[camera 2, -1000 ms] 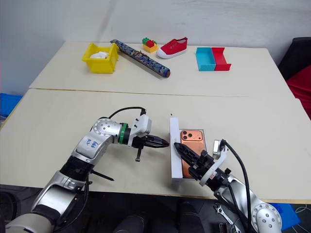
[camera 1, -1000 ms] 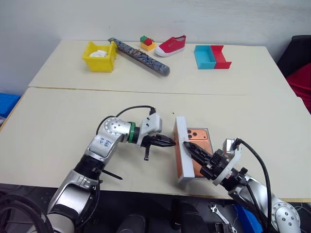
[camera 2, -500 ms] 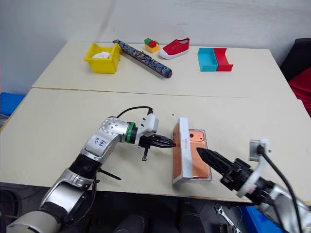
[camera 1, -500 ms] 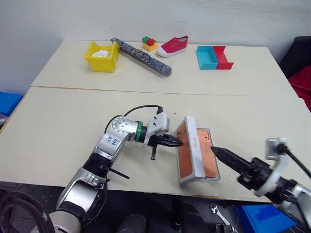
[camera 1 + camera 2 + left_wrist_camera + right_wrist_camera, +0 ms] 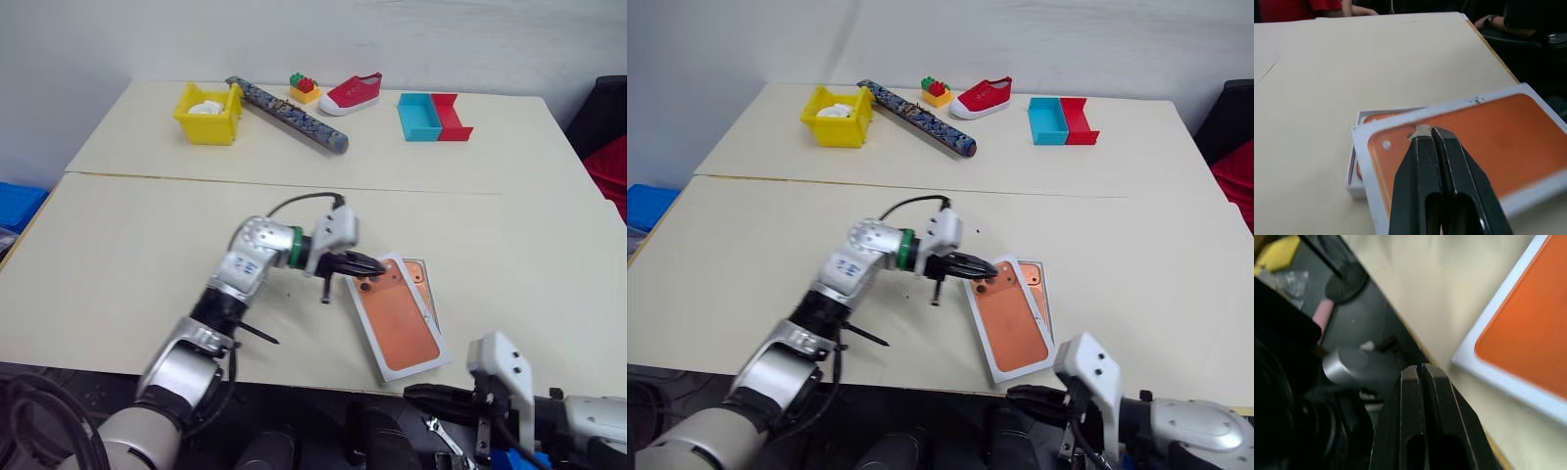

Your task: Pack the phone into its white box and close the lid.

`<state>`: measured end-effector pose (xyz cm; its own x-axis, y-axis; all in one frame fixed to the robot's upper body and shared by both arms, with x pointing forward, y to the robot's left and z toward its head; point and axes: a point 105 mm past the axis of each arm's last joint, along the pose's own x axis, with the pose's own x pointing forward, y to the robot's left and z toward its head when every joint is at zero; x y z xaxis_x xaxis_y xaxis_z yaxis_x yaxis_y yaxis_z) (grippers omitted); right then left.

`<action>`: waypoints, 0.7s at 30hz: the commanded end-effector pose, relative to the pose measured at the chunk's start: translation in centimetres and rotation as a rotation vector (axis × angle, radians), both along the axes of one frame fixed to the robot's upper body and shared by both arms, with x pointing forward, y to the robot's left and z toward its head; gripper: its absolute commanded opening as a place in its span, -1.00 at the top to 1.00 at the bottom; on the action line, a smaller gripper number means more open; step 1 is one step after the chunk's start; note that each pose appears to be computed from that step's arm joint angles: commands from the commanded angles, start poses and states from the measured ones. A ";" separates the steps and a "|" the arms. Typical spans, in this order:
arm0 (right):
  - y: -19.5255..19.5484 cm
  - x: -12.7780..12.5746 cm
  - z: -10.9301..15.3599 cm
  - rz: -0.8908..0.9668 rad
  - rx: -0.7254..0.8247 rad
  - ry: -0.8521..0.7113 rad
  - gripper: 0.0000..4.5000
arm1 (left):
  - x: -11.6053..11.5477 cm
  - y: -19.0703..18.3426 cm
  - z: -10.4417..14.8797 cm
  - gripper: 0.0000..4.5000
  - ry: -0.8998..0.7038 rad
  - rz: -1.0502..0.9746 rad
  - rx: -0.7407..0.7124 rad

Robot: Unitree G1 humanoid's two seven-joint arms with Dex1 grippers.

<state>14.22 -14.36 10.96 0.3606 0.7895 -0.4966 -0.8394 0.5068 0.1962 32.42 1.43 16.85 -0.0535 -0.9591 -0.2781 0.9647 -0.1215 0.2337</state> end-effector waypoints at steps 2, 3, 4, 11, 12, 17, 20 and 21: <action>-0.5 0.3 -1.4 0.035 -0.068 -0.030 0.97 | -1.9 2.9 -1.0 1.00 -0.001 -0.119 0.138; -0.7 0.4 -1.6 0.031 -0.071 -0.034 0.97 | -2.1 3.2 -1.6 1.00 0.006 -0.128 0.167; -0.7 0.6 -1.7 0.029 -0.073 -0.037 0.97 | -2.2 3.4 -2.0 1.00 0.010 -0.133 0.185; -1.8 2.3 -2.6 -0.025 -0.106 -0.065 0.97 | -1.0 1.0 -4.5 1.00 -0.105 -0.117 0.259; -1.9 2.5 -2.6 -0.031 -0.107 -0.070 0.97 | -0.6 0.6 -4.5 1.00 -0.130 -0.105 0.256; -1.8 3.1 -2.6 -0.071 -0.105 -0.099 0.97 | 1.4 -1.5 -3.8 1.00 -0.176 -0.034 0.203; -1.5 3.4 -2.2 -0.112 -0.082 -0.121 0.97 | 1.9 -2.3 -3.4 1.00 -0.186 -0.029 0.178; -1.5 3.6 -2.1 -0.128 -0.074 -0.127 0.97 | 2.1 -2.6 -3.2 1.00 -0.185 -0.021 0.164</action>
